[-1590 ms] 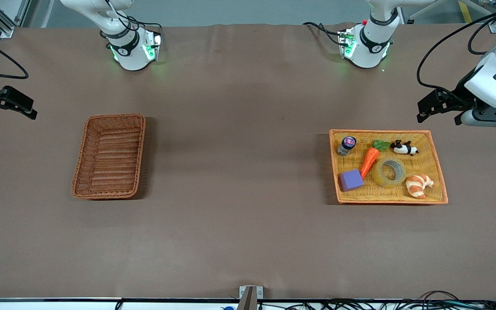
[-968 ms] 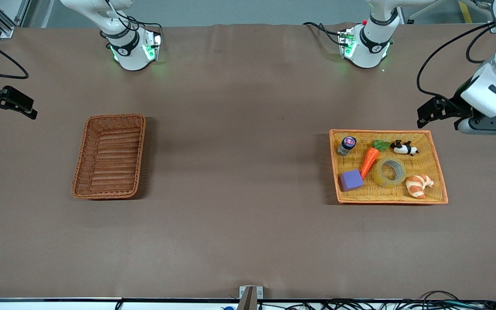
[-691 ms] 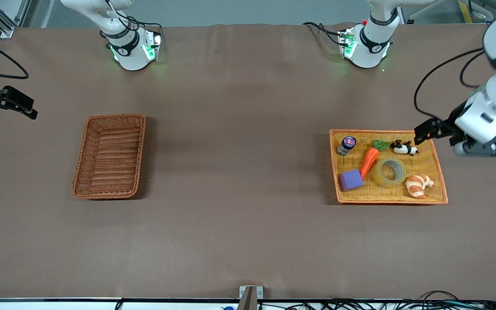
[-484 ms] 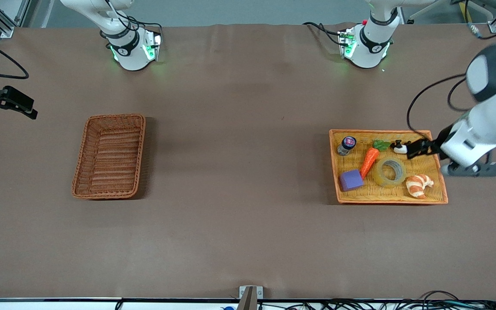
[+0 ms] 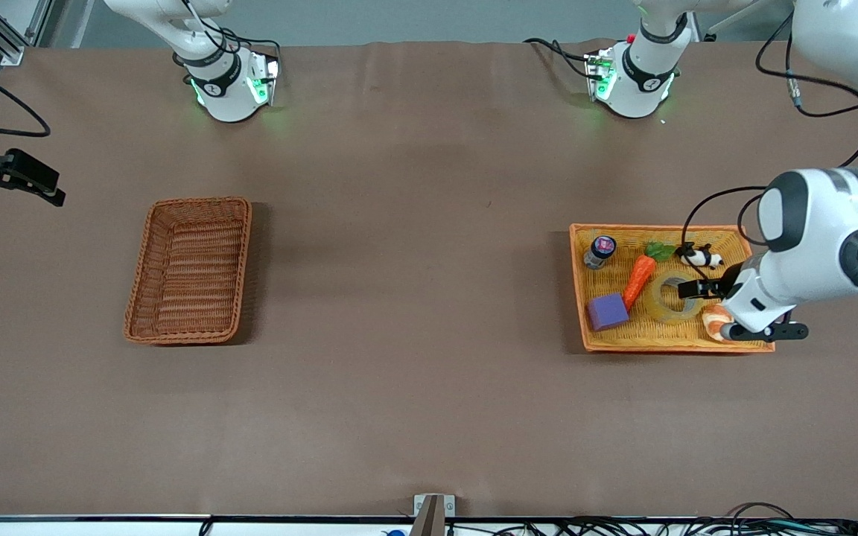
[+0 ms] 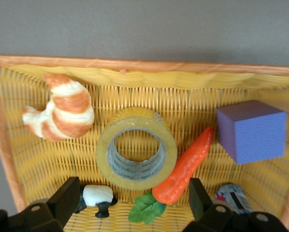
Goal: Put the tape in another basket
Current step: 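Lower the left gripper and grasp the yellow tape roll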
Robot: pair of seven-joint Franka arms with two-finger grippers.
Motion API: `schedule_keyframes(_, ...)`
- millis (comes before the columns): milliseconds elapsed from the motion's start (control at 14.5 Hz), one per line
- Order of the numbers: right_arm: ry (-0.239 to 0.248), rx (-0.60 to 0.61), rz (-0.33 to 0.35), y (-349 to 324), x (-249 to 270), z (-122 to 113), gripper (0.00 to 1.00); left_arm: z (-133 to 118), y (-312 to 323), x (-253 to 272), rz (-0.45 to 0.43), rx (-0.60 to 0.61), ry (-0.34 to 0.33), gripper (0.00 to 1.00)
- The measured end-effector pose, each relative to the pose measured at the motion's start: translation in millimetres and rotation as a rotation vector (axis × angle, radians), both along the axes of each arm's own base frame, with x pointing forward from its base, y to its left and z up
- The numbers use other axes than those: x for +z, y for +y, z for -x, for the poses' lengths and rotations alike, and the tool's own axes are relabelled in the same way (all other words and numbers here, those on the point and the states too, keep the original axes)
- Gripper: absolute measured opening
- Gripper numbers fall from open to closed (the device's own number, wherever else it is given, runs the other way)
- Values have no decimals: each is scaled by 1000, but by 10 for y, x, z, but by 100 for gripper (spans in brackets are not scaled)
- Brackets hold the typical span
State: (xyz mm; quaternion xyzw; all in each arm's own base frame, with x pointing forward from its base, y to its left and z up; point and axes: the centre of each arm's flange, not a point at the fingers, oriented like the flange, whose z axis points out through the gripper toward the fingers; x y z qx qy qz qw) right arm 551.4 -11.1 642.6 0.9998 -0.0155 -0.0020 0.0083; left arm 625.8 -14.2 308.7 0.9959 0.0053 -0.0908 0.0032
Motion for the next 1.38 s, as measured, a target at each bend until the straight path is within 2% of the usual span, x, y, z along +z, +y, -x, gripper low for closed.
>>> schedule_keyframes(277,2,1,0,1,-10,-2,100,49,142,-600,-70,-35,86,98)
schedule_keyframes(484,3,1,0,0,-14,-3,100,112,196,-852,-84,-48,130,98)
schedule_keyframes(899,4,1,0,0,-20,-3,100,134,219,-1155,-81,-51,139,94)
schedule_keyframes(1245,5,1,0,1,-21,-3,100,125,237,-1161,-83,-49,138,42)
schedule_keyframes(1383,5,1,0,0,-21,-2,100,57,255,-1056,-83,-45,115,22)
